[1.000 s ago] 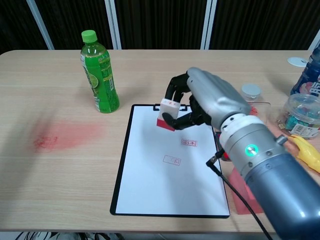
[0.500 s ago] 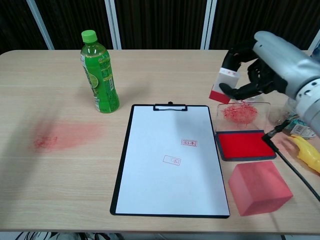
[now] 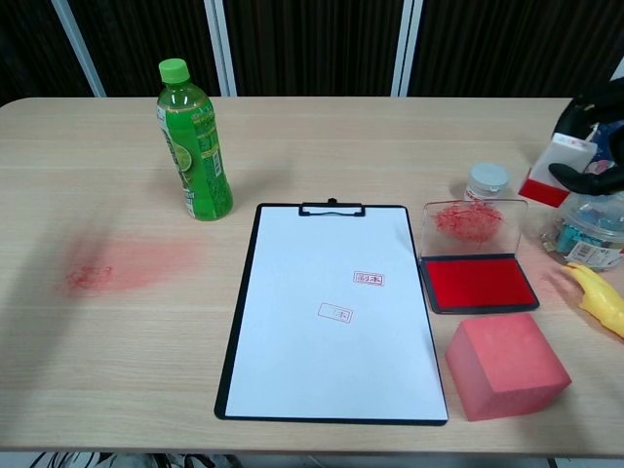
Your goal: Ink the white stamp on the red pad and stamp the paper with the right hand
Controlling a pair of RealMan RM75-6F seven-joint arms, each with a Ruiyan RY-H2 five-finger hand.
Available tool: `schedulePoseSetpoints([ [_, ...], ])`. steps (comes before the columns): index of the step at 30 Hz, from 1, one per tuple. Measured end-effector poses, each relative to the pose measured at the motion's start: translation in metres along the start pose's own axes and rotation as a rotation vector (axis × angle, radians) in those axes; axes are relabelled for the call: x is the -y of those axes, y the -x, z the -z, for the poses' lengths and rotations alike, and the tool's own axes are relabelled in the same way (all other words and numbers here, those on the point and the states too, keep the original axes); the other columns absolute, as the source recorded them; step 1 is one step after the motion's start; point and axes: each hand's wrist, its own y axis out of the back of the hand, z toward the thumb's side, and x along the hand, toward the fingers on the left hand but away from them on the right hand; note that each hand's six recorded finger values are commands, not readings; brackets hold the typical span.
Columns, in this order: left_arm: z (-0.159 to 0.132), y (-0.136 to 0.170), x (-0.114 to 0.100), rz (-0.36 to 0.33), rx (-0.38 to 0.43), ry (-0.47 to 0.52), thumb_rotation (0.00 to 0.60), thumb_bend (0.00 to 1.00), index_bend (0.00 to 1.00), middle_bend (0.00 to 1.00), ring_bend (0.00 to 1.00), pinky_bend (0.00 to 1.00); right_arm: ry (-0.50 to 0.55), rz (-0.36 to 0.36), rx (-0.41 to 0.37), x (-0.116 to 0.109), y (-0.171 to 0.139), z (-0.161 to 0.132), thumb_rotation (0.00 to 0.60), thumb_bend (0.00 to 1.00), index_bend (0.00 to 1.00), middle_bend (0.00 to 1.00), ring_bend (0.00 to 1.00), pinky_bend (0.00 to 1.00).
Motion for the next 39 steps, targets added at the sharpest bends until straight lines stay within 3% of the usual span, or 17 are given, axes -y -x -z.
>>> schedulePoseSetpoints([
  [11,-0.001,0.001,0.001,-0.003,0.002,0.002,0.600,0.01,0.00,0.00,0.00,0.00,-0.018,-0.039,0.082,0.010,-0.009,0.036,0.600,0.61,0.89,0.76,0.83,0.90],
  [39,-0.003,-0.001,0.002,0.006,0.008,0.002,0.600,0.01,0.00,0.00,0.00,0.00,-0.049,-0.103,0.141,0.049,-0.023,0.060,0.600,0.58,0.89,0.74,0.82,0.89],
])
